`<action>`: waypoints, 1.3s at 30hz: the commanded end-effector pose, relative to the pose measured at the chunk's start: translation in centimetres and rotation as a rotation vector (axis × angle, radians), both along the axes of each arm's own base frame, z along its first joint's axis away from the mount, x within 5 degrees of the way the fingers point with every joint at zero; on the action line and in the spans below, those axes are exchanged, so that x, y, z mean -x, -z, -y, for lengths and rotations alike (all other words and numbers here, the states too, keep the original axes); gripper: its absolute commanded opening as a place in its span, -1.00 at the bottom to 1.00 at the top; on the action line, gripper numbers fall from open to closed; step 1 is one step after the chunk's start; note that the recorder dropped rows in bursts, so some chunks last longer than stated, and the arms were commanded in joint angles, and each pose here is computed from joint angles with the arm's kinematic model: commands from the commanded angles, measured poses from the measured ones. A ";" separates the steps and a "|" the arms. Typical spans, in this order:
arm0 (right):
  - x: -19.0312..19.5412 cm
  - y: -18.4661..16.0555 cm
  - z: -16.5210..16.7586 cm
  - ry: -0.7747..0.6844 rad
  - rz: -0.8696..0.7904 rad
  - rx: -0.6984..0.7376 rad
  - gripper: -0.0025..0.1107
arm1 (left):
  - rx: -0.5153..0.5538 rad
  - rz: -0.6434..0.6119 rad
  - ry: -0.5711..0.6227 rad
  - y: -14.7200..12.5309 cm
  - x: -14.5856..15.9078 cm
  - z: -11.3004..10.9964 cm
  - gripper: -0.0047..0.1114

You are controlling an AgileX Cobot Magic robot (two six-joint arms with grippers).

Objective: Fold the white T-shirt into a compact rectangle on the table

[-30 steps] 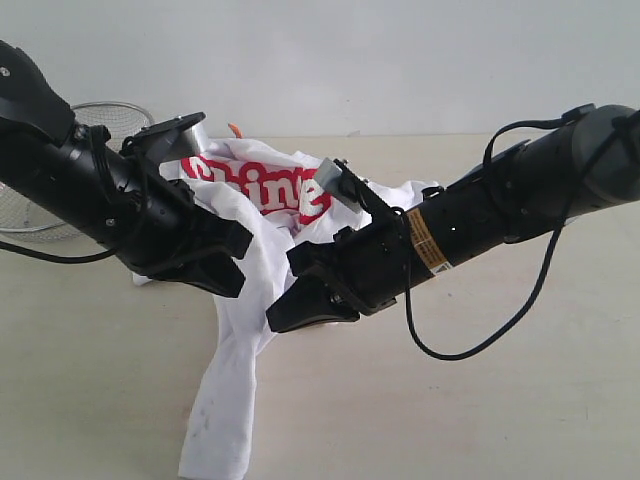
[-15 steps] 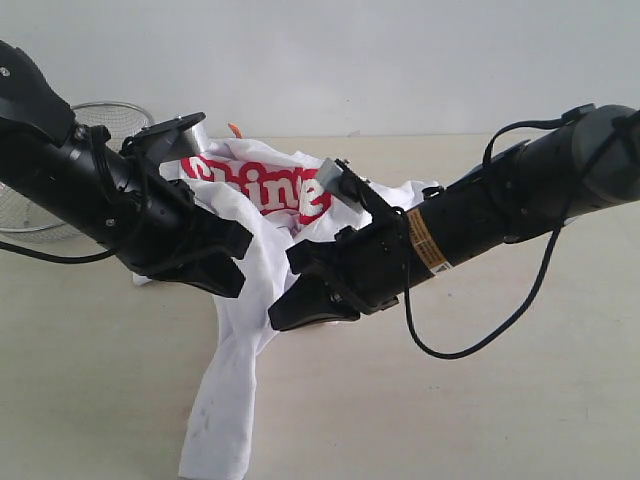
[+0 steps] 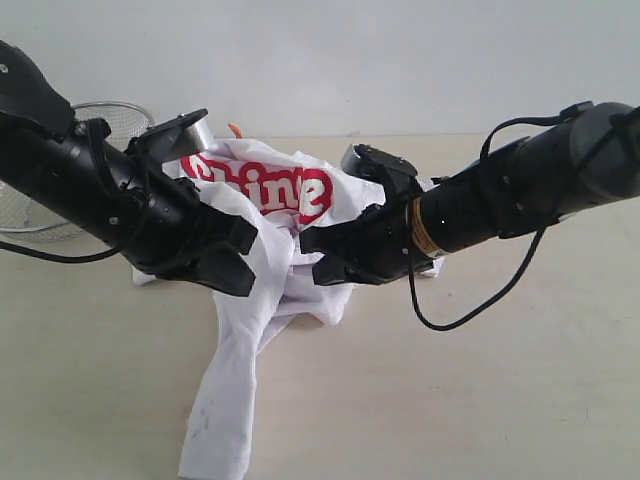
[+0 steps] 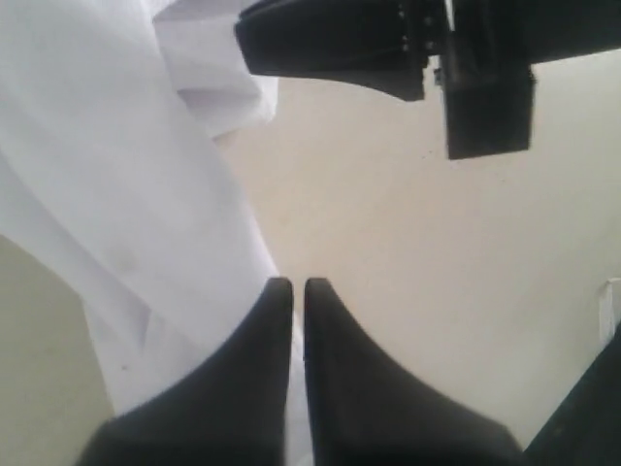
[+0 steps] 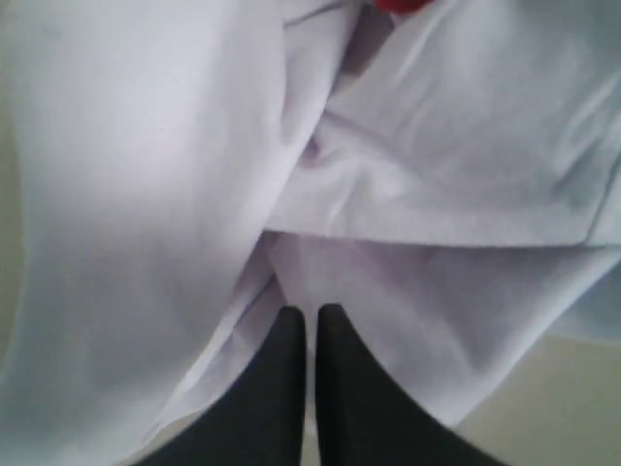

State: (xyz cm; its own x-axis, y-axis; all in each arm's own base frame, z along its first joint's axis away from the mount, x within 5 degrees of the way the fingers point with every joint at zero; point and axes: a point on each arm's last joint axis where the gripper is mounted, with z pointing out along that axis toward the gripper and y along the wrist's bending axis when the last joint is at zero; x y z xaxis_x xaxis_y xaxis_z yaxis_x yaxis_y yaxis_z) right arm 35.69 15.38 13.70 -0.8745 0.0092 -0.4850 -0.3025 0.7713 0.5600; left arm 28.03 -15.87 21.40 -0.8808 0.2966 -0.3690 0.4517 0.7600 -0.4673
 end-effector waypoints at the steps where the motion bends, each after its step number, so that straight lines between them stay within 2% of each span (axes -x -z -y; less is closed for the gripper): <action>1: -1.6 1.9 -0.8 -0.007 0.003 0.016 -0.96 | 0.034 0.040 -0.028 -0.5 -0.2 0.2 -0.84; 4: -1.7 4.4 -1.3 -0.046 -0.060 -0.002 -0.96 | 0.035 0.056 -0.043 -0.6 -0.4 0.2 -0.84; 7: -1.6 5.4 -1.2 -0.063 -0.080 0.034 -0.96 | 0.037 0.076 -0.064 -0.6 -0.6 0.2 -0.84; 14: 0.8 8.5 0.4 0.018 -0.207 0.118 -0.96 | 0.030 0.098 -0.035 -0.6 -0.6 0.2 -0.84; 19: -0.5 5.3 3.0 0.092 -0.135 0.087 -0.96 | 0.030 0.095 -0.022 -0.6 -0.6 0.2 -0.84; 22: -0.7 5.1 3.7 0.093 -0.102 0.113 -0.96 | 0.029 0.088 -0.005 -0.6 -0.4 0.2 -0.84; 30: 2.5 8.2 5.8 0.109 -0.135 0.313 -0.96 | 0.025 0.092 0.017 -0.6 -0.3 0.2 -0.84; 39: 2.6 5.2 6.2 0.130 -0.043 0.332 -0.96 | 0.023 0.100 0.024 -0.6 -0.4 0.2 -0.84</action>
